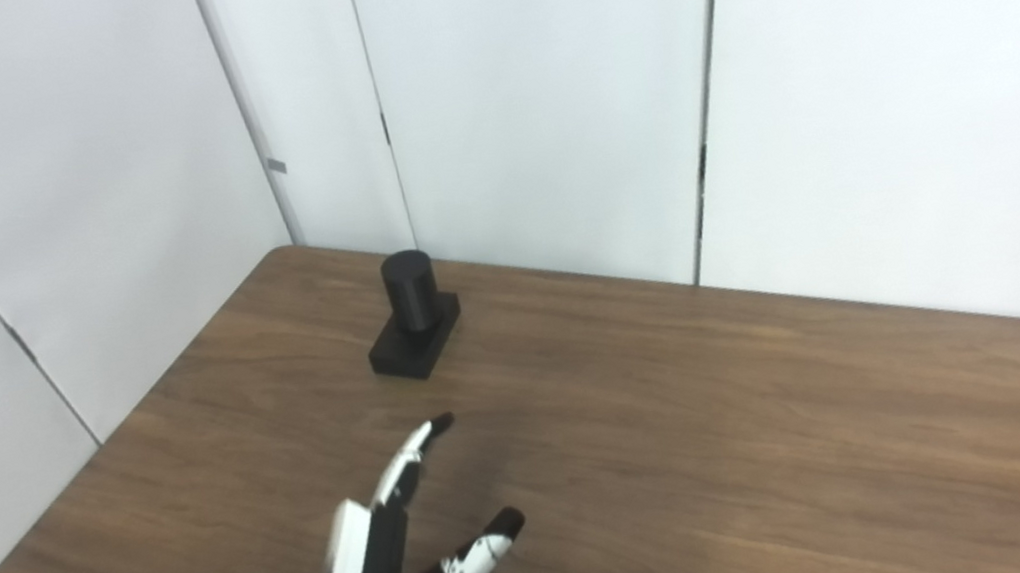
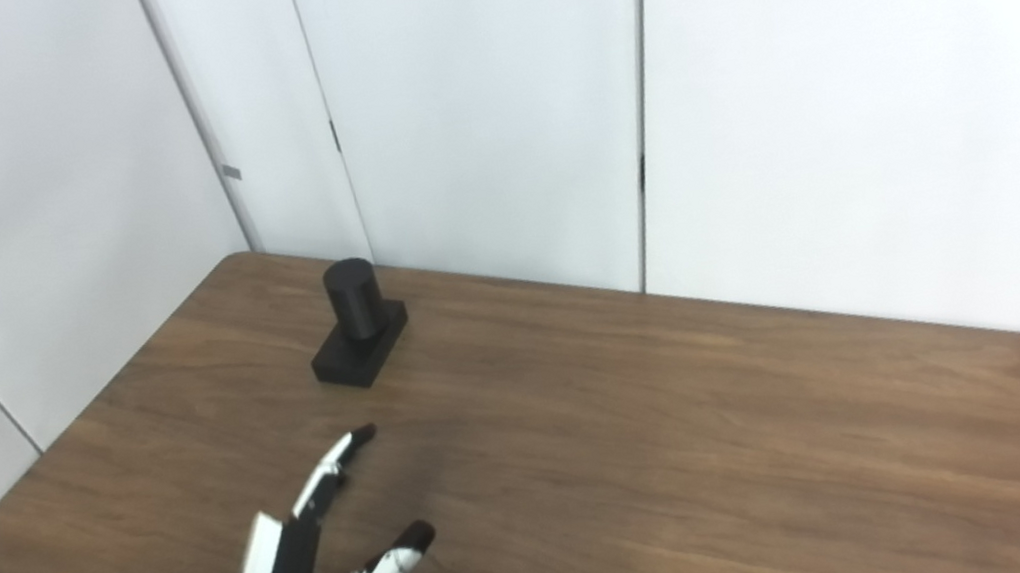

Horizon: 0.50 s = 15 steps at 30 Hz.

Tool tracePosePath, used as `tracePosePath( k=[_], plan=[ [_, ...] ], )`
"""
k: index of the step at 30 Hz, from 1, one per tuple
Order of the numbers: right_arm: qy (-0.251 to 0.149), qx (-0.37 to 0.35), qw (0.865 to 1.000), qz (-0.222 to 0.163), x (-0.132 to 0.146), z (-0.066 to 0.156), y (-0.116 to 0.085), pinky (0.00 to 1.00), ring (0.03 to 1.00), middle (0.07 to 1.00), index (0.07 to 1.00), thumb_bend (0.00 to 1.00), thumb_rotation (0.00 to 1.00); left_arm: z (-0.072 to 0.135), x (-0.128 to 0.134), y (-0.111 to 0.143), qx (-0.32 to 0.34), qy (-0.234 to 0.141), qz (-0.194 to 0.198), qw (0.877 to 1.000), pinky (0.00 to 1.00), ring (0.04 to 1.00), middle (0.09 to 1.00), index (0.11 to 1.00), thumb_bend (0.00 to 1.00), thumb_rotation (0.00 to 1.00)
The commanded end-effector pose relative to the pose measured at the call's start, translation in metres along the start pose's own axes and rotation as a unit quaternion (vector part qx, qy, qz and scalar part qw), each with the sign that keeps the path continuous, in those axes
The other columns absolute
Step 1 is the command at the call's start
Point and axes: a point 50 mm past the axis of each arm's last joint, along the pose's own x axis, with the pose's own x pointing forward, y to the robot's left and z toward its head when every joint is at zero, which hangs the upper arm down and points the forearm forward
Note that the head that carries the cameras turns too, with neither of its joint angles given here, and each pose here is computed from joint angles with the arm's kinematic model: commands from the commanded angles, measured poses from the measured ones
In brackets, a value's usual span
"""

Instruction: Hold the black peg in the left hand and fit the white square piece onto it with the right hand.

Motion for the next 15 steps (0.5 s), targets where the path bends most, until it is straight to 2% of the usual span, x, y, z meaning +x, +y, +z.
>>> tracePosePath(
  k=[1, 5, 7, 12, 15],
  plan=[
    [-0.010, -0.002, 1.000, -0.001, 0.002, 0.001, 0.000, 0.91, 0.909, 0.892, 0.880, 0.51, 1.00, 0.027, 0.029, 0.008, 0.082, -0.034, 0.071, 0.994, 0.77, 0.869, 0.903, 0.882, 0.83, 0.54],
    [-0.012, -0.002, 1.000, 0.002, 0.003, 0.001, 0.000, 0.85, 0.892, 0.888, 0.879, 0.51, 1.00, 0.029, 0.045, 0.015, 0.162, -0.018, 0.092, 0.982, 0.71, 0.858, 0.889, 0.877, 0.88, 0.58],
    [-0.013, -0.001, 1.000, 0.003, 0.003, 0.002, 0.000, 0.84, 0.895, 0.893, 0.879, 0.50, 1.00, 0.029, 0.057, 0.019, 0.201, -0.006, 0.102, 0.974, 0.74, 0.875, 0.888, 0.872, 0.90, 0.61],
    [-0.008, -0.005, 1.000, -0.001, 0.002, 0.001, -0.001, 0.89, 0.900, 0.891, 0.880, 0.54, 1.00, 0.027, 0.081, 0.025, 0.240, 0.031, 0.124, 0.962, 0.77, 0.889, 0.897, 0.869, 0.92, 0.66],
    [-0.011, -0.006, 1.000, 0.001, 0.002, 0.002, 0.000, 0.88, 0.902, 0.891, 0.885, 0.54, 1.00, 0.024, 0.098, 0.028, 0.248, 0.048, 0.135, 0.958, 0.78, 0.894, 0.898, 0.861, 0.94, 0.66]
  ],
)
